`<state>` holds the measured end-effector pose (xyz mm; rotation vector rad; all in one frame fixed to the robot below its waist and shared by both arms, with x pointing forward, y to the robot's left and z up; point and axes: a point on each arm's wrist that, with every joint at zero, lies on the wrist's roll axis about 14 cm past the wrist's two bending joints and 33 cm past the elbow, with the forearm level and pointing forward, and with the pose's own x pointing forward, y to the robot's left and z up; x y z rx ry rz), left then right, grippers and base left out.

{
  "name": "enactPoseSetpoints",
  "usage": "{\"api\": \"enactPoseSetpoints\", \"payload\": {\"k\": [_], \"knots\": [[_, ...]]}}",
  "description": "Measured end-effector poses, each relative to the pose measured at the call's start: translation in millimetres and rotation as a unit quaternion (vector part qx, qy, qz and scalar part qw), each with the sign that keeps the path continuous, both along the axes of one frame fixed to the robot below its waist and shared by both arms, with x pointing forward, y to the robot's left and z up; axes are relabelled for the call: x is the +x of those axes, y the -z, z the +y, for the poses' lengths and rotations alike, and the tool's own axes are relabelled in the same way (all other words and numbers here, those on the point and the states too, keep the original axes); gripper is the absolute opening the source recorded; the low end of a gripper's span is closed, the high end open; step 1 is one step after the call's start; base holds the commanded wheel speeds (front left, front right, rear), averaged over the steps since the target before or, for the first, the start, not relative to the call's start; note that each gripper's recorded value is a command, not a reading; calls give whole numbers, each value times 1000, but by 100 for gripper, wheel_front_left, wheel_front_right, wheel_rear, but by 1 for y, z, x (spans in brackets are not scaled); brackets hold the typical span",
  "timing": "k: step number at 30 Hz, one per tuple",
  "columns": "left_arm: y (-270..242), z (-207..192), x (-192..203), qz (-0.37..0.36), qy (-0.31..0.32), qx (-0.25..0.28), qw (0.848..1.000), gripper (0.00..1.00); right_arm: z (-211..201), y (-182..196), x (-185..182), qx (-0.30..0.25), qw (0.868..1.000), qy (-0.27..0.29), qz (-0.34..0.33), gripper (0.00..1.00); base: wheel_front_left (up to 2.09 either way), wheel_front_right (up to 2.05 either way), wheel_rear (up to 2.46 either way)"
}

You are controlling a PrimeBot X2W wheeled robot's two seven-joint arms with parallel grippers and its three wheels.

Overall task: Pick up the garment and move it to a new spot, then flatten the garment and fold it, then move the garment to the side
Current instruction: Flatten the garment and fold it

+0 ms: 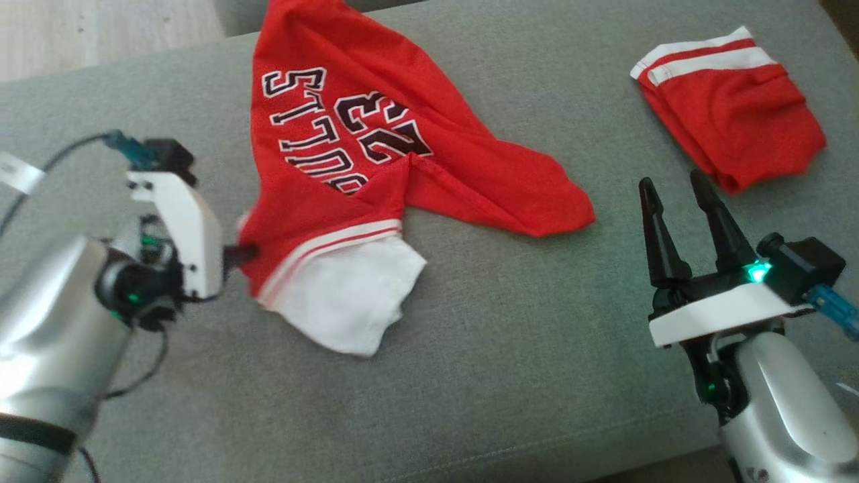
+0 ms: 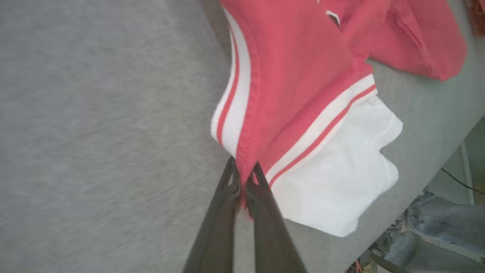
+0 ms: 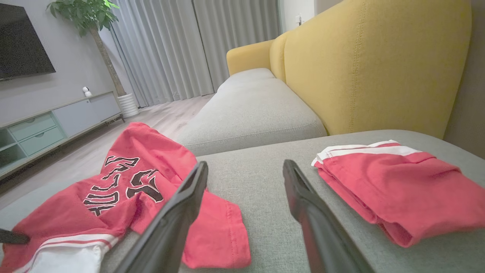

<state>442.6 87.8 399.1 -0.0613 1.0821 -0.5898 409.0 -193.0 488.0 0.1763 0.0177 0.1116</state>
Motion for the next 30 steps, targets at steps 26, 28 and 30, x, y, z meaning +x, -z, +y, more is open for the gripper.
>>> {"api": "enactPoseSetpoints", "payload": {"k": [26, 28, 30], "knots": [[-32, 88, 57, -210, -95, 95, 968, 100, 12, -9, 0, -13, 999, -29, -1, 100, 0, 0, 0], [-53, 85, 62, -259, -99, 76, 958, 100, 12, -13, -3, -16, 999, -30, -8, 100, 0, 0, 0], [-77, 79, 66, -312, -104, 49, 943, 100, 13, -14, -9, -14, 999, -32, -10, 100, 0, 0, 0]]}}
